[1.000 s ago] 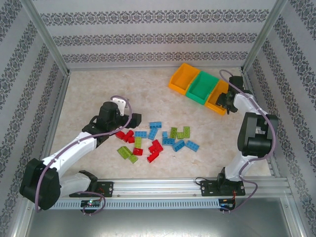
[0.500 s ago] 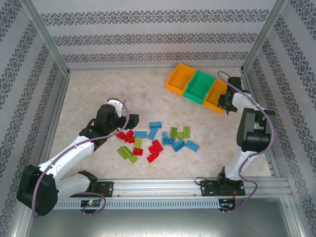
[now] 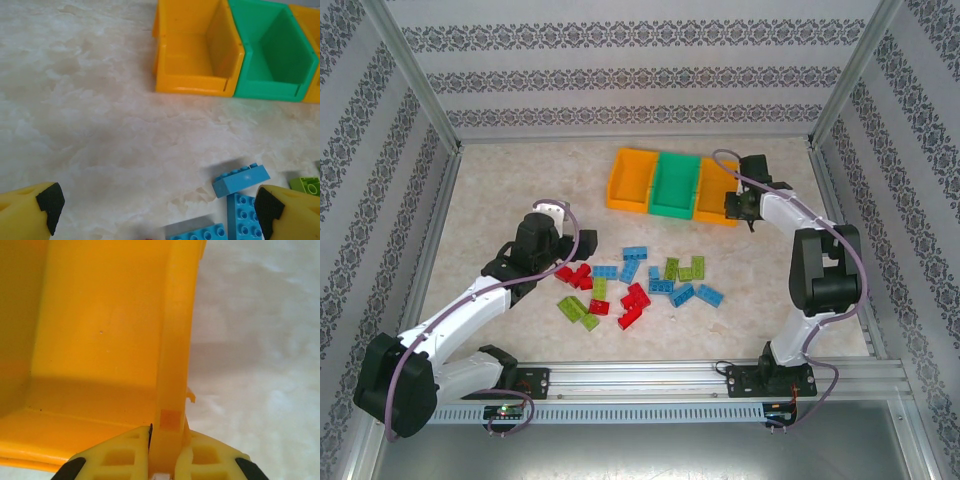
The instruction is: Sort the legos into containers by color
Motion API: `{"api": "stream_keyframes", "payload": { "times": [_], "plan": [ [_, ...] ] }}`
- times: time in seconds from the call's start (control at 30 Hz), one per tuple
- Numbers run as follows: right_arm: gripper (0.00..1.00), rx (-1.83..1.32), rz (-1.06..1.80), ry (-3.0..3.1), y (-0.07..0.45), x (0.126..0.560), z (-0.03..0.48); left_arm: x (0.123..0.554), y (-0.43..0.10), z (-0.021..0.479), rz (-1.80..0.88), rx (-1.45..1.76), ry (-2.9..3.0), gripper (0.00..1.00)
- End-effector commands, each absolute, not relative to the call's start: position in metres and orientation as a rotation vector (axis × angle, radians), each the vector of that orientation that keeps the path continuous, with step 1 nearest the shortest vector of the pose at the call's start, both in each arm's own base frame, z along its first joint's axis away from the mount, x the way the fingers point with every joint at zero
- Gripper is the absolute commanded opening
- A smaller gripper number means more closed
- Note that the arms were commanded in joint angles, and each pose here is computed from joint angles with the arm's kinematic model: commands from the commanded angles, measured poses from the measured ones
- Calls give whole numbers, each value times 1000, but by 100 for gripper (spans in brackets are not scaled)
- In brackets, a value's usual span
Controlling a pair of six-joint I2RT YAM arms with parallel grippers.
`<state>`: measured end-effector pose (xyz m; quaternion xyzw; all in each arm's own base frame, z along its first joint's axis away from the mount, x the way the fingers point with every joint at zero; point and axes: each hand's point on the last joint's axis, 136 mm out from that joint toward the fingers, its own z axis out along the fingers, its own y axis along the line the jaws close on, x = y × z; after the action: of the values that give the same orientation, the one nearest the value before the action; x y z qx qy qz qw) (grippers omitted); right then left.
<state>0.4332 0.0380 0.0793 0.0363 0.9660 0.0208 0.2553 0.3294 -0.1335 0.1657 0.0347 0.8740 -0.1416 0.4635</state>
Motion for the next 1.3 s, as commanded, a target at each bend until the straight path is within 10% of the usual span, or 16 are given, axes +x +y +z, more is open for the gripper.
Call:
{"api": "stream_keyframes", "payload": {
  "times": [0.0, 0.63, 0.97, 1.27],
  "plan": [
    [8, -76, 85, 2572, 65, 446, 96, 322, -127, 159, -318, 40, 2175, 99],
    [11, -298, 189, 2616, 141, 438, 75, 311, -113, 159, -268, 8, 2167, 99],
    [73, -267, 136, 2598, 132, 437, 86, 309, -109, 159, -252, 5, 2167, 99],
    [87, -320, 156, 2582, 122, 383, 119, 308, -106, 155, -235, -17, 2186, 99]
  ]
}}
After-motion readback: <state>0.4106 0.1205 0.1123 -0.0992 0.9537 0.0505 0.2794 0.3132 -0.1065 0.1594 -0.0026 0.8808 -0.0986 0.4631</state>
